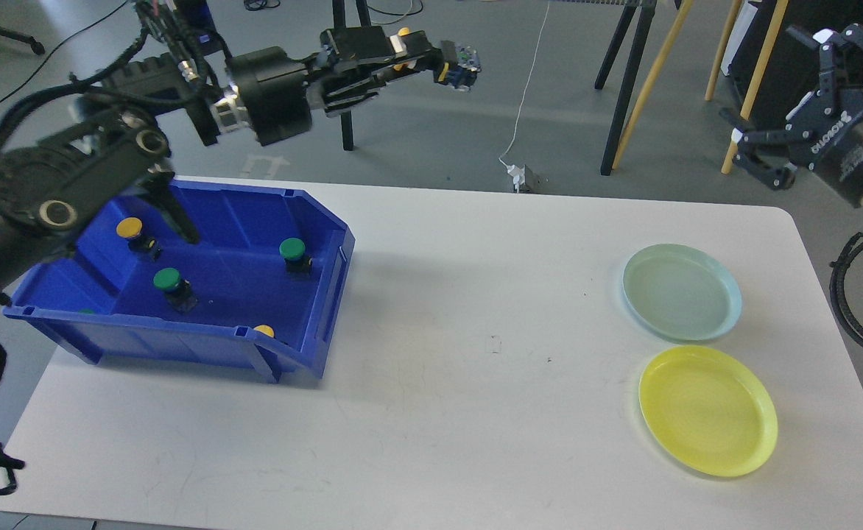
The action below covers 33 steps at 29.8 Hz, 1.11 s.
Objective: Pass button and place on color plate
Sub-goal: 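Lift the yellow button out of the bin toward the table center, then reach the right gripper to the left gripper and take the button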
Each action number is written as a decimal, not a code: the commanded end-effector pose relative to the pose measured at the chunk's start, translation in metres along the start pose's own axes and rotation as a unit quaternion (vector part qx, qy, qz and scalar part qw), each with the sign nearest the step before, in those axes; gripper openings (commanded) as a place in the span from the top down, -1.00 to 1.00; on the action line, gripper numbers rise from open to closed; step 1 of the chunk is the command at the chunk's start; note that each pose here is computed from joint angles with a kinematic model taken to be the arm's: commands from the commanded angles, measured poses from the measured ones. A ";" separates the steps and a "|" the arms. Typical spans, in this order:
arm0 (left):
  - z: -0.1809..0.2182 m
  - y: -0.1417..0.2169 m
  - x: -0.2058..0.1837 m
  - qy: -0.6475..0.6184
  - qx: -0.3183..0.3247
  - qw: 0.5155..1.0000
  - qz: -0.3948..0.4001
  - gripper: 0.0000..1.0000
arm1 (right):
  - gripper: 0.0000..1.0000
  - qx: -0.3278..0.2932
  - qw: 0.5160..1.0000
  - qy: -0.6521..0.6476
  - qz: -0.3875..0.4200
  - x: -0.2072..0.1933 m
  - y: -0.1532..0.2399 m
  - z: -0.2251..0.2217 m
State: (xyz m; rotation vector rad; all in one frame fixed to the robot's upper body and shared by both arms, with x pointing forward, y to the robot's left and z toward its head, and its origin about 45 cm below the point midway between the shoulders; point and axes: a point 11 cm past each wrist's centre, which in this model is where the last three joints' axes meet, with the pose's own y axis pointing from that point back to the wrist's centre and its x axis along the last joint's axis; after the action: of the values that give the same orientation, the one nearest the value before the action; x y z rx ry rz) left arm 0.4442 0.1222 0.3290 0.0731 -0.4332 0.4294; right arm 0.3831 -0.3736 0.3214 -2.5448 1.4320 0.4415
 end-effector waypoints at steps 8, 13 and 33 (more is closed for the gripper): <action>-0.020 -0.066 -0.055 0.075 -0.019 0.997 -0.019 0.97 | -1.00 -0.021 0.995 0.034 -0.092 -0.058 0.004 0.021; -0.020 -0.066 -0.055 0.075 -0.019 0.997 -0.019 0.97 | -1.00 -0.017 0.995 0.018 -0.101 -0.063 -0.005 0.031; -0.020 -0.063 -0.052 0.084 -0.025 0.996 -0.007 0.96 | -0.95 -0.041 0.990 0.011 -0.132 -0.081 -0.074 0.065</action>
State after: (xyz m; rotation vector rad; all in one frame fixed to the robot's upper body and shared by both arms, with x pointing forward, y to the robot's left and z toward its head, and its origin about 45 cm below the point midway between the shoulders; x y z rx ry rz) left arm 0.4363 0.0465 0.2918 -0.0082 -0.2827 0.4033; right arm 0.3948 -0.2556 0.2905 -2.7558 1.0915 0.4307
